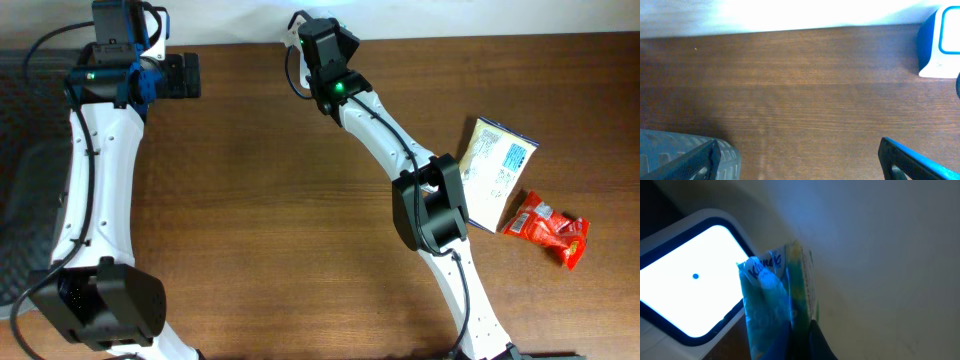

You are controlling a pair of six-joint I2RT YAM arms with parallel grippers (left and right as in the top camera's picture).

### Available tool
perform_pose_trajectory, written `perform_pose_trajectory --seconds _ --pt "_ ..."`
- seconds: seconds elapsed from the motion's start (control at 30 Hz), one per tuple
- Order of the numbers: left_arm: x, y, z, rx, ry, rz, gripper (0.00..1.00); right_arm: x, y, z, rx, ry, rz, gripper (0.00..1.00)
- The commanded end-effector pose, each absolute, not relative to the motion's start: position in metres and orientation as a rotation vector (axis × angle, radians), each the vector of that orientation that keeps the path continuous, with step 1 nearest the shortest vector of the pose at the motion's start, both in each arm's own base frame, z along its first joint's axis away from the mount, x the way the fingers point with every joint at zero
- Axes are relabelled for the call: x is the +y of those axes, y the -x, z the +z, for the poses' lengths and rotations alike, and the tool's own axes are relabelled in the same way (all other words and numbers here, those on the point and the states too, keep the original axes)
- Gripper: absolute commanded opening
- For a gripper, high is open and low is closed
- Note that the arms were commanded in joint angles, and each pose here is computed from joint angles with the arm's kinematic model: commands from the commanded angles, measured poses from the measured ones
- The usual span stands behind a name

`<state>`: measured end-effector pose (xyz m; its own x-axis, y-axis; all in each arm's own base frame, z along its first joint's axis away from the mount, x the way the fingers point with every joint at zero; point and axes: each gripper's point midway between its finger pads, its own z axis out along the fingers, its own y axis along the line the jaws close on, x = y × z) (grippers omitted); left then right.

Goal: Scan the item barcode
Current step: 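Hold the green tissue pack in front of the white scanner, then carry the green pack right and release it beside the bags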

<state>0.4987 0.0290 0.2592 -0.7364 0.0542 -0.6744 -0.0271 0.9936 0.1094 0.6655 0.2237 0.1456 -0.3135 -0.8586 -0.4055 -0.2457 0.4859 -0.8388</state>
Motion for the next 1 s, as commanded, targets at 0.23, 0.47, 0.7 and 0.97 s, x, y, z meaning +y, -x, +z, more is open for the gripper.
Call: perform_pose_trajectory --seconds 0.23,0.47,0.7,0.97 --pt "0.027 -0.496 0.27 2.371 -0.019 0.131 0.99 0.232 -0.665 0.145 1.812 0.971 -0.784 0.04" --pt "0.027 -0.496 0.27 2.371 -0.019 0.131 0.99 0.23 -0.659 0.181 1.851 0.714 -0.66 0.04" --pt "0.027 -0.496 0.27 2.37 -0.019 0.131 0.99 0.214 -0.627 0.255 1.938 0.337 -0.404 0.04" --pt "0.027 -0.496 0.27 2.371 -0.019 0.131 0.99 0.162 -0.493 0.281 2.388 0.011 -0.165 0.04"
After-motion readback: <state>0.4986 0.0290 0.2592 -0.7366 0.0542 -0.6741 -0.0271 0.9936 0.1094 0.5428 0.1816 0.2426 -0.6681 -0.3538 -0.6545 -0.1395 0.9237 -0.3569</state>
